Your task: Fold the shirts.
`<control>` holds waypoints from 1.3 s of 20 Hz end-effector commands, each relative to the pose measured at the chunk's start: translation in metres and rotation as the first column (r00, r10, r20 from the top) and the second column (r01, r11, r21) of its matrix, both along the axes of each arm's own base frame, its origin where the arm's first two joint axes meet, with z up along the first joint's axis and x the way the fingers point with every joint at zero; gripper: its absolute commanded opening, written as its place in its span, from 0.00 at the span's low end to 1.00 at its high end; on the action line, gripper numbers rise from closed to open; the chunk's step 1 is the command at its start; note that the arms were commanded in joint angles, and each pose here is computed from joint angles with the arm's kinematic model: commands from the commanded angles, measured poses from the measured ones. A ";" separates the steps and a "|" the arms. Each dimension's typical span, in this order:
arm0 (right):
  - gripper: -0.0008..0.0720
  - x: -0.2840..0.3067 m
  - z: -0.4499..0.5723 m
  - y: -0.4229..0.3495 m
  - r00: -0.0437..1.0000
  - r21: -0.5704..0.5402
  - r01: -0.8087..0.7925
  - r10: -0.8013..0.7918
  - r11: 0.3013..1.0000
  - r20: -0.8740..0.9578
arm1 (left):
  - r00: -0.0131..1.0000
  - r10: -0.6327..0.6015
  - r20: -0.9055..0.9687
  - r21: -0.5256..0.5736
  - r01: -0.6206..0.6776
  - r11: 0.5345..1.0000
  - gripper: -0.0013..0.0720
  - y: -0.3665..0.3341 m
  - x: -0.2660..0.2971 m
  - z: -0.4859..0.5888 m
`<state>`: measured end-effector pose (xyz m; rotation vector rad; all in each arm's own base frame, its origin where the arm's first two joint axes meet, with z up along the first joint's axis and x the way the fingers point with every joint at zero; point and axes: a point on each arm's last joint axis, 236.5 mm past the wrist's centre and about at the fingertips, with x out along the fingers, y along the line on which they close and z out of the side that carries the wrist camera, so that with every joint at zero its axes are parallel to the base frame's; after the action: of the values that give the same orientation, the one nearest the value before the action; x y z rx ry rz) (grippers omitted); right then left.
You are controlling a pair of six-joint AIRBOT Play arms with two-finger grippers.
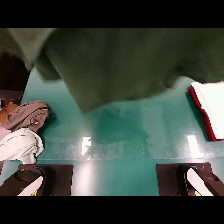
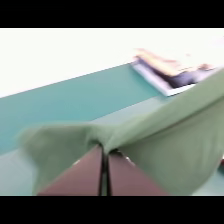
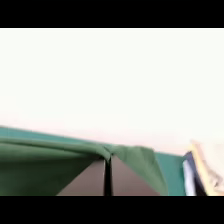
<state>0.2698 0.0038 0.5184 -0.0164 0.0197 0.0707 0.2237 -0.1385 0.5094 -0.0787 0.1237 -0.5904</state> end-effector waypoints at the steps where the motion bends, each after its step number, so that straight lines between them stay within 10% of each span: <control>1: 0.03 0.005 -0.005 -0.020 0.996 0.025 0.051 -0.049 0.998 -0.068 | 0.995 -0.067 -0.068 -0.008 0.067 0.998 0.05 -0.016 0.005 -0.020; 7: 0.03 0.112 -0.179 0.014 0.797 0.231 -0.100 0.217 0.968 -0.563 | 0.839 -0.030 -0.543 0.137 0.124 0.983 0.05 -0.030 0.083 -0.206; 14: 0.03 0.219 -0.373 0.054 0.584 -0.004 -0.091 0.050 0.996 -0.811 | 0.675 0.189 -0.713 0.285 0.033 0.958 0.05 -0.009 0.192 -0.391; 15: 0.03 0.233 -0.380 0.060 0.603 0.008 -0.085 0.058 0.996 -0.796 | 0.680 0.194 -0.707 0.266 0.002 0.964 0.14 -0.008 0.210 -0.399; 16: 0.03 0.245 -0.386 0.060 0.617 0.023 -0.063 0.057 0.998 -0.785 | 0.680 0.208 -0.703 0.252 -0.034 0.967 0.45 -0.002 0.225 -0.404; 17: 0.05 0.253 -0.390 0.062 0.628 0.042 -0.046 0.062 0.998 -0.776 | 0.666 0.225 -0.711 0.237 -0.075 0.969 0.45 0.007 0.235 -0.408; 19: 0.56 0.257 -0.394 0.052 0.628 0.046 -0.025 0.052 0.999 -0.777 | 0.649 0.259 -0.716 0.222 -0.139 0.965 0.45 0.036 0.247 -0.407; 26: 0.57 0.219 -0.363 0.063 0.548 0.372 -0.075 0.350 0.925 -0.760 | 0.399 0.123 -0.909 0.086 -0.111 0.990 0.45 0.096 0.185 -0.450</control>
<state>0.5050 0.0494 0.1419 0.2124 0.9454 0.1966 0.4425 -0.0559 0.0875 -0.3297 1.0859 -0.2940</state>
